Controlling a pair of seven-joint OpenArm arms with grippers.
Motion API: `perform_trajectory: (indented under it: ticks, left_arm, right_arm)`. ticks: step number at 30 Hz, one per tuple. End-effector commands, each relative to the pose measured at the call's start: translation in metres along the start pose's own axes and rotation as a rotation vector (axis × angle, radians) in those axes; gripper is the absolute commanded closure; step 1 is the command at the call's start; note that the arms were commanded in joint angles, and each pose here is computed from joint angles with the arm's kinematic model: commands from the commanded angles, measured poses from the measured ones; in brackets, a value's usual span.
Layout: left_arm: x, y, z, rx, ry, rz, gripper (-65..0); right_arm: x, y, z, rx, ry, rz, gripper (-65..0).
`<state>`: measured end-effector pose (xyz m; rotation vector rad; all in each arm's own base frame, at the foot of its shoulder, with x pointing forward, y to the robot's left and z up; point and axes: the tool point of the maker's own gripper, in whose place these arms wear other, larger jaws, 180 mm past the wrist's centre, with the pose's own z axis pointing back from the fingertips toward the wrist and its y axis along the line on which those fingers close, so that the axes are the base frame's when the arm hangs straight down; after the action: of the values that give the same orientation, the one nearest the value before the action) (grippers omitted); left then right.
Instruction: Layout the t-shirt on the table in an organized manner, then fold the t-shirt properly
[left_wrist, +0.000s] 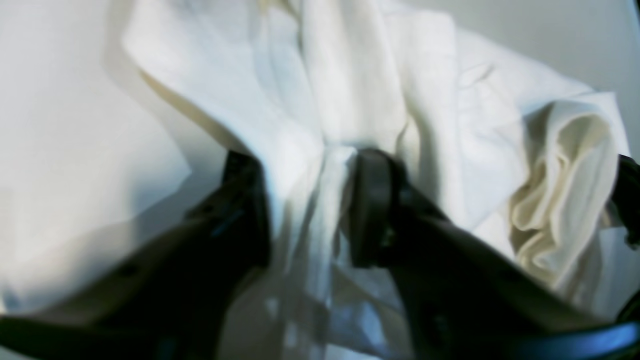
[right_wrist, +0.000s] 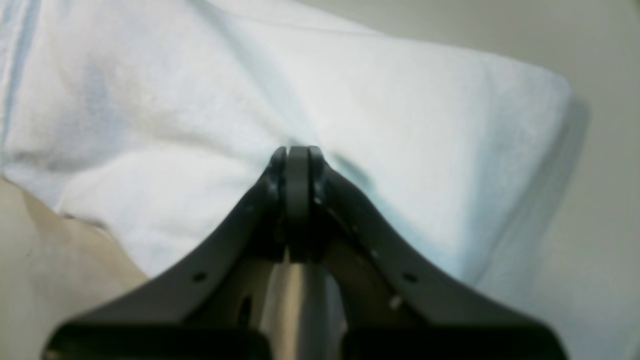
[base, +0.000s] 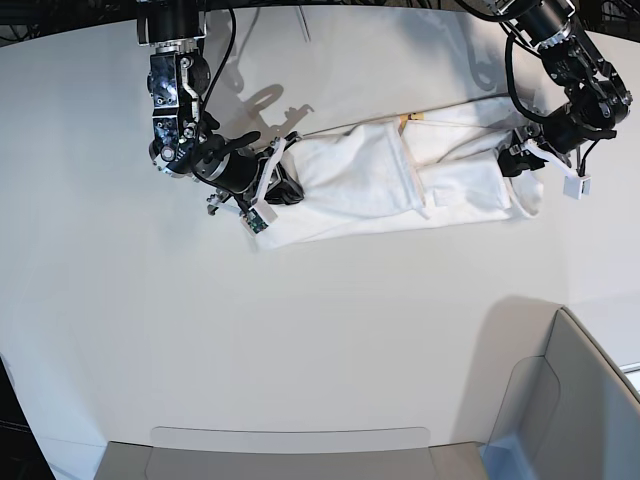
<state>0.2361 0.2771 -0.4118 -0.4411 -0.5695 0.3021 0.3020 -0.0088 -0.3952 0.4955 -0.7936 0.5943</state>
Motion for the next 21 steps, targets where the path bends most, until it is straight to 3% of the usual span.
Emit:
perform_trajectory:
  ticks: [1,4,6,19,21]
  left_arm:
    - [-0.005,0.013,0.004,0.067,0.049,-0.019,-16.0]
    - [0.003,0.019,0.004,0.127,0.065,-0.047,-4.3]
    - [0.008,0.024,0.004,0.168,0.077,-0.063,-1.8]
    - [0.103,0.045,0.033,0.478,0.029,-0.194,-1.8]
    - [0.117,0.032,0.037,0.513,0.021,-0.277,-1.8]
  right_arm:
    - [-0.003,-0.004,0.002,-0.018,0.039,0.038,0.0]
    - [0.009,-0.002,0.006,-0.027,0.008,0.058,0.0]
    - [0.016,-0.001,0.010,-0.032,-0.013,0.071,0.0]
    - [0.049,0.014,0.012,-0.026,-0.103,0.082,0.0]
    - [0.049,0.015,0.011,-0.022,-0.103,0.076,0.0]
